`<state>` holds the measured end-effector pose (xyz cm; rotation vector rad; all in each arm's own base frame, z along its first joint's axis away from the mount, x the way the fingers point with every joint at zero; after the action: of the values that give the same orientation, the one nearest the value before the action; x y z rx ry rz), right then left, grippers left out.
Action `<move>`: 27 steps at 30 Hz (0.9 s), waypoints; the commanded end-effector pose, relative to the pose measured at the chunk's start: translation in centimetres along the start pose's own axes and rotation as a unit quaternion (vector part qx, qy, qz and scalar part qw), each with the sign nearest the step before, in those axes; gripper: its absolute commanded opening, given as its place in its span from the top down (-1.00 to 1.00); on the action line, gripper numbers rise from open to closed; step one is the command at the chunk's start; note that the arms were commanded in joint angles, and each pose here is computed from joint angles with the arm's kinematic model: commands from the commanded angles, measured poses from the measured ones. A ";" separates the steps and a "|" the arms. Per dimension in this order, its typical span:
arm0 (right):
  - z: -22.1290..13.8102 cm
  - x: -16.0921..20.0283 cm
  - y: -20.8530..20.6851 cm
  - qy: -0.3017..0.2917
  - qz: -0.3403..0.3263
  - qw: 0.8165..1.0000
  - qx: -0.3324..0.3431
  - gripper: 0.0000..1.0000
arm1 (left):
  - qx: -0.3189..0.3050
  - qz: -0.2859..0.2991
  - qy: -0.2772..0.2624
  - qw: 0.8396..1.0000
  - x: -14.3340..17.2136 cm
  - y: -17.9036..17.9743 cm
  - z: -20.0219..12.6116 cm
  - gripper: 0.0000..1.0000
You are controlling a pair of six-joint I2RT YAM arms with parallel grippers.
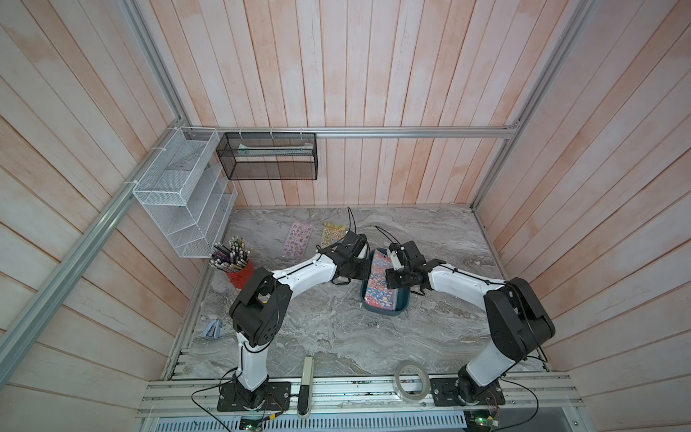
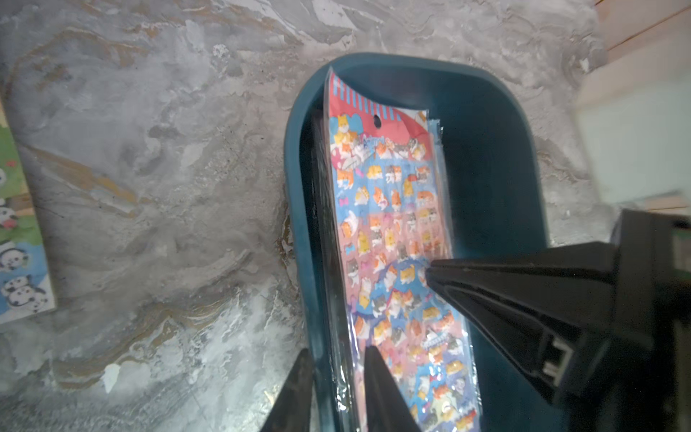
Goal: Take the stickers out of the storage box
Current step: Pick up the sticker from the storage box.
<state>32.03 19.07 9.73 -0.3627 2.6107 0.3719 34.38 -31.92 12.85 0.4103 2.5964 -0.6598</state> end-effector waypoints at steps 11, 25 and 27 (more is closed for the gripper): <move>2.3 2.4 1.4 0.028 0.025 0.997 -0.070 1.00 | -0.007 0.002 0.037 0.999 3.1 -0.6 2.1 0.78; 3.2 3.2 3.3 0.031 0.051 0.984 -0.167 1.00 | 0.027 -0.001 0.034 0.999 2.8 -2.7 1.9 0.42; 3.3 3.5 3.3 0.031 0.048 0.985 -0.166 1.00 | 0.030 -0.001 0.027 0.999 2.4 -3.0 1.5 0.32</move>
<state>32.17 22.41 8.93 -0.3374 2.4881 0.7986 33.14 -33.11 11.50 0.3824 2.6272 -0.6327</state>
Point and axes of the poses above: each gripper's point midway between its finger pads, its own z axis out along the fingers, its own y axis along the line the jaws close on, x = y × z, the point moved 5 cm from there along -z, back along the fingers, and after that the axes turned 2 degrees about -z, right-handed, at the moved point
